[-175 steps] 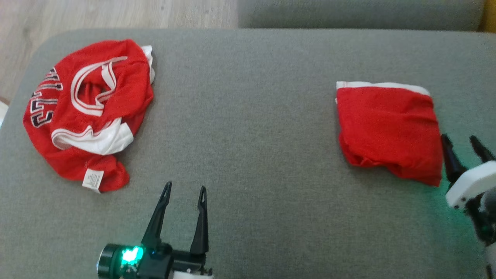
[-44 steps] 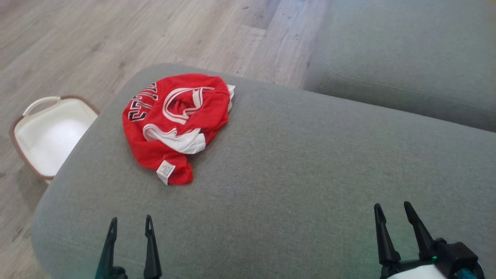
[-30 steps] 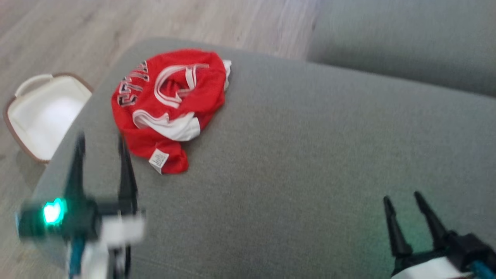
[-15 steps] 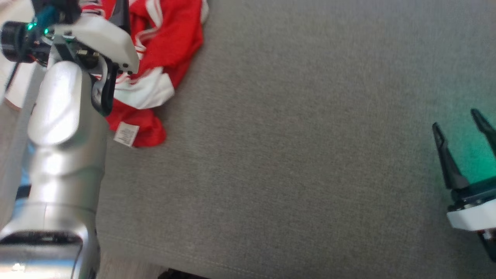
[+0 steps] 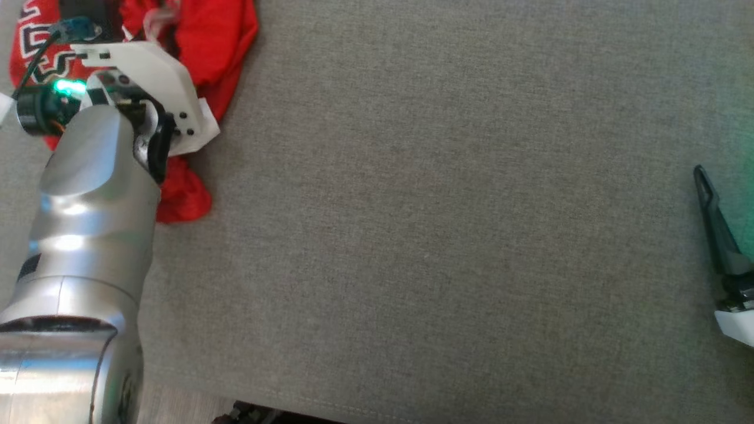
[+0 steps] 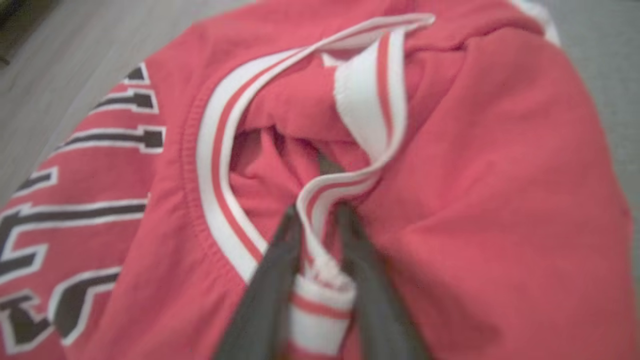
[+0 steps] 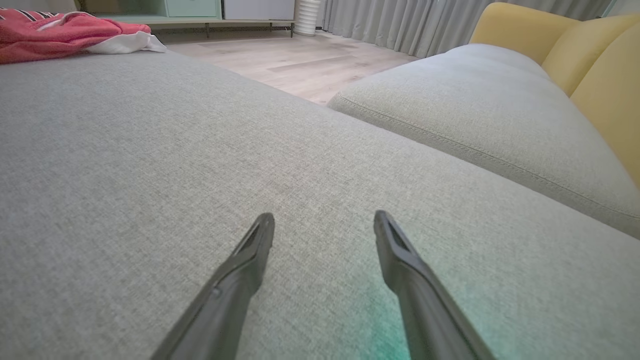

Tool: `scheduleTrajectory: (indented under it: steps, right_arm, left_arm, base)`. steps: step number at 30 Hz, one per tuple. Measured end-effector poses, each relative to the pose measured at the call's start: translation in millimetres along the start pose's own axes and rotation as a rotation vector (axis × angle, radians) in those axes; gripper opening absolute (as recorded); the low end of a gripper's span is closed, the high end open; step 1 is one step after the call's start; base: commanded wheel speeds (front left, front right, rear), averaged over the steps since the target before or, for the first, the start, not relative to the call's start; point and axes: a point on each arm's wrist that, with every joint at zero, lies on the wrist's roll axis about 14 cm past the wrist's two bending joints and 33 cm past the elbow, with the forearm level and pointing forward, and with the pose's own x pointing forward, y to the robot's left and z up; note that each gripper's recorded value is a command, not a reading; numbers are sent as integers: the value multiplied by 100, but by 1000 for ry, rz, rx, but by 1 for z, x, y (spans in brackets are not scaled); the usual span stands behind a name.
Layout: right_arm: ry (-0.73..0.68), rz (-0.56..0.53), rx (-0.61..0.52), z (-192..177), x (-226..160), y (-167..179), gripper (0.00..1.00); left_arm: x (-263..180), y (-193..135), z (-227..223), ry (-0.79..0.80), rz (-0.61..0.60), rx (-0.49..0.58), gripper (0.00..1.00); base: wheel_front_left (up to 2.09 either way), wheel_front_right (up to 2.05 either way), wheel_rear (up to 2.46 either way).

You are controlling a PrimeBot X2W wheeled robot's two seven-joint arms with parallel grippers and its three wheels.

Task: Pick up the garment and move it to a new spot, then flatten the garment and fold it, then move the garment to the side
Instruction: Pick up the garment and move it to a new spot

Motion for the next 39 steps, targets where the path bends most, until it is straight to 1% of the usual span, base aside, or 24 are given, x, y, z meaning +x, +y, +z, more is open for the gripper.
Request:
scheduleTrajectory:
  steps: [2,3,6,11,15,19,24,27,29,33,34,37,39]
  right_arm:
    - [-2,2,2,0,1,1,100]
    - [-3,3,2,1,1,2,100]
    - [-6,2,17,5,-1,8,100]
    - [-56,-43,61,29,-7,16,100]
    - [-103,-82,96,52,-22,24,100]
    - [-141,-138,120,70,-44,27,100]
    - [-183,-220,131,88,-79,25,100]
    - [-203,-271,135,95,-101,22,100]
    - [-215,-311,135,98,-117,19,100]
    - [-236,-386,138,102,-145,12,100]
    - [-236,-386,138,102,-145,12,100]
    - [-254,-434,140,105,-160,7,100]
    - [-261,-459,144,106,-167,4,100]
  left_arm:
    - [2,-2,8,-55,-1,30,0]
    - [1,-2,10,-73,2,65,0]
    - [-10,6,33,-180,23,114,0]
    - [-43,14,113,-416,37,190,0]
    - [-79,3,172,-583,14,245,0]
    - [-124,-32,227,-755,-59,296,0]
    - [-194,-90,282,-963,-179,350,0]
    - [-239,-131,303,-1077,-288,325,0]
    - [-265,-161,310,-1123,-369,299,0]
    - [-309,-219,311,-1184,-523,322,0]
    - [-309,-219,311,-1184,-523,322,0]
    - [-326,-257,298,-1184,-638,329,0]
    - [-318,-277,277,-1145,-697,335,0]
  base:
    - [0,0,0]
    - [0,0,0]
    - [0,0,0]
    - [0,0,0]
    - [0,0,0]
    - [0,0,0]
    - [0,0,0]
    - [0,0,0]
    - [0,0,0]
    - [0,0,0]
    - [0,0,0]
    - [0,0,0]
    - [0,0,0]
